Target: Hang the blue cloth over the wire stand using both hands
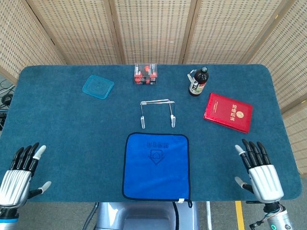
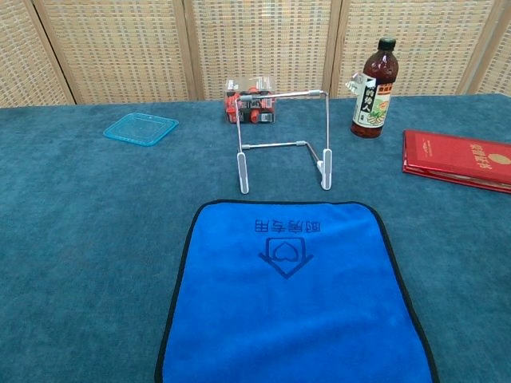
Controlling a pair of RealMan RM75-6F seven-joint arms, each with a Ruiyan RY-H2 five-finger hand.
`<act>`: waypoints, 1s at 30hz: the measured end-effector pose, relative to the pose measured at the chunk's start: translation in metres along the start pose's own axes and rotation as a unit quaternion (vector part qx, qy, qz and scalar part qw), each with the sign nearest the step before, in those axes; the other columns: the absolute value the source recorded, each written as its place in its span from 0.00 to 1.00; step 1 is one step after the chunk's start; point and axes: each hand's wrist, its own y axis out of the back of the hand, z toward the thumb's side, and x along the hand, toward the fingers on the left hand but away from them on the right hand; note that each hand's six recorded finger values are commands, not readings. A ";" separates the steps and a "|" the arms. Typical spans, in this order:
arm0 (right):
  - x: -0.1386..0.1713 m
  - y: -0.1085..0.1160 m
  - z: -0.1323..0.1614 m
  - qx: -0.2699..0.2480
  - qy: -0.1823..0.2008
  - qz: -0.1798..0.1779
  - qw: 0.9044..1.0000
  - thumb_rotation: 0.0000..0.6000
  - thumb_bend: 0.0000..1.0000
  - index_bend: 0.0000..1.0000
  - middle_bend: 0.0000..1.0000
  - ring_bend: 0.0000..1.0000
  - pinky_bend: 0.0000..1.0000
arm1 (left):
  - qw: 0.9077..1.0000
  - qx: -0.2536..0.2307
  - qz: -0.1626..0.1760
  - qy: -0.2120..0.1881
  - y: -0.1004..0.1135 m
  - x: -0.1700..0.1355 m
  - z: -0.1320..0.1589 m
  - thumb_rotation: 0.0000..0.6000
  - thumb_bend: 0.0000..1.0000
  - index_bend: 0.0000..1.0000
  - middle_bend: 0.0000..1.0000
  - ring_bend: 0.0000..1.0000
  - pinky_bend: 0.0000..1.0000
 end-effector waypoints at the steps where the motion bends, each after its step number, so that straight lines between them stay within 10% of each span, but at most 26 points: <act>1: -0.004 -0.002 0.004 0.003 0.021 -0.004 1.000 1.00 0.00 0.15 0.07 0.00 0.00 | 1.000 0.000 0.000 0.001 0.000 0.001 0.000 1.00 0.01 0.00 0.00 0.00 0.00; 13: -0.063 -0.049 0.051 0.048 0.222 0.003 0.974 1.00 0.00 0.20 0.13 0.00 0.00 | 1.000 0.001 0.007 0.004 -0.006 0.013 -0.001 1.00 0.01 0.00 0.00 0.00 0.00; 30: -0.109 -0.113 0.068 0.094 0.308 0.028 0.946 1.00 0.00 0.21 0.16 0.00 0.02 | 1.000 0.009 -0.005 0.027 -0.017 0.030 -0.009 1.00 0.01 0.00 0.00 0.00 0.00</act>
